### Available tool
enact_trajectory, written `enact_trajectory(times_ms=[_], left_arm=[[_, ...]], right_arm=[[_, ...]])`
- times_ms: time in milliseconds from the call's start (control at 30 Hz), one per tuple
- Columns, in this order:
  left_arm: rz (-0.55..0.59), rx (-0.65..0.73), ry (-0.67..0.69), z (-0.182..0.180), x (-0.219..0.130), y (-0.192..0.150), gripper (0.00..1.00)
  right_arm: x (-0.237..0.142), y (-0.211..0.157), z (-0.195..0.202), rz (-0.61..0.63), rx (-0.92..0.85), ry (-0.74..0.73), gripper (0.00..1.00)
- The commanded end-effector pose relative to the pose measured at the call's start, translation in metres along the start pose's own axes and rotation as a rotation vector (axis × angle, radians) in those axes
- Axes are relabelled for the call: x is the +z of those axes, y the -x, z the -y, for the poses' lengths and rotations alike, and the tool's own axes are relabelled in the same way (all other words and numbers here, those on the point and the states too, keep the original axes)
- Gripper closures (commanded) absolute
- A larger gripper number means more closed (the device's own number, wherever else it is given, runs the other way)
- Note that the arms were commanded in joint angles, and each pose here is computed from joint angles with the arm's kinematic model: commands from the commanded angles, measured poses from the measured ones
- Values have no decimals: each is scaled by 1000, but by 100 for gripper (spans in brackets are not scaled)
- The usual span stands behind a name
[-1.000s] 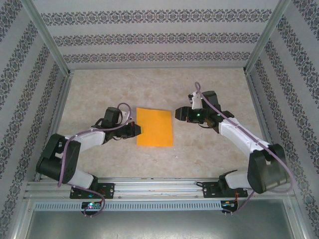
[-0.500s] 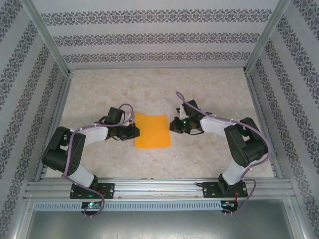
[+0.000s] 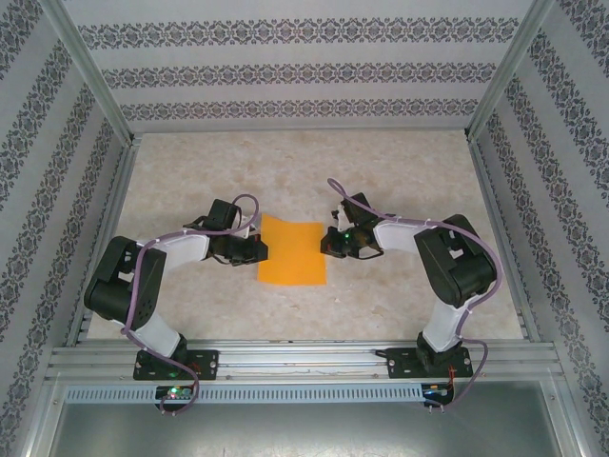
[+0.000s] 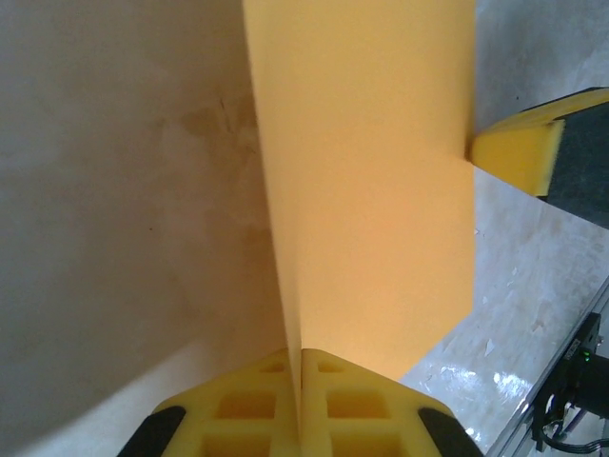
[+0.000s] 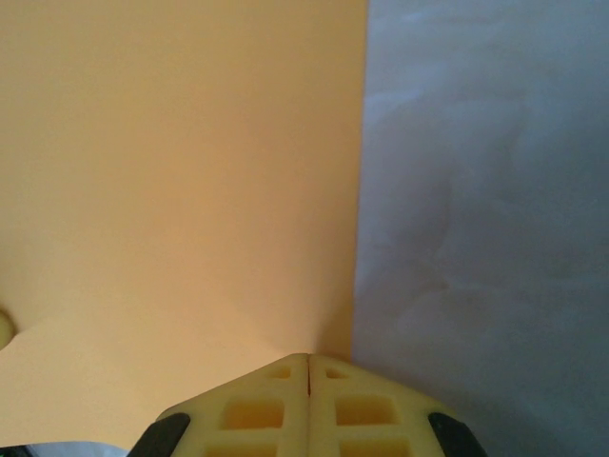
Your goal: Fold a paper plane with a square sheet of paper (fold left side to right side)
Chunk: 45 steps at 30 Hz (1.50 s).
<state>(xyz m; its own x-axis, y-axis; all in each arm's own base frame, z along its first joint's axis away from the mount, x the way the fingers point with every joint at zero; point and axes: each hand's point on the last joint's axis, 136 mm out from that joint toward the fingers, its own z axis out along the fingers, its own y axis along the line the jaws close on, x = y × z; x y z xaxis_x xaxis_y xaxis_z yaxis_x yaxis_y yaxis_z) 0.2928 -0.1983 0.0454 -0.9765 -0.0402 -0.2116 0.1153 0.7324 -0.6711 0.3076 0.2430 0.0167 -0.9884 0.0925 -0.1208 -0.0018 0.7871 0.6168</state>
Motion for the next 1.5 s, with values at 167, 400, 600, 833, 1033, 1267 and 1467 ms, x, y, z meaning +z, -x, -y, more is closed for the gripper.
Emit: enact_trajectory(times_ms=[167,400,600,833,1033,1267,1467], left_arm=[[20,48,-98,37,-12,12,65],[30,74,-175,66,-10,17,46],[8,118,-207,89,2,19,35],[-34,130,-210,94,24,15,31],[-61,128,-201,91,39,11,45],[-70,115,-155,79,46,8,75],[-83,115,-132,75,49,6,91]], right_arm=[[10,-13,15,-52,8,-74,100],[11,-15,17,-54,-3,-97,100],[11,-16,16,-55,-8,-100,100],[10,-14,8,-37,-13,-59,100],[6,-10,-2,-16,-18,-12,100],[-2,-4,-13,27,-35,22,100],[-20,6,-23,88,-39,68,92]])
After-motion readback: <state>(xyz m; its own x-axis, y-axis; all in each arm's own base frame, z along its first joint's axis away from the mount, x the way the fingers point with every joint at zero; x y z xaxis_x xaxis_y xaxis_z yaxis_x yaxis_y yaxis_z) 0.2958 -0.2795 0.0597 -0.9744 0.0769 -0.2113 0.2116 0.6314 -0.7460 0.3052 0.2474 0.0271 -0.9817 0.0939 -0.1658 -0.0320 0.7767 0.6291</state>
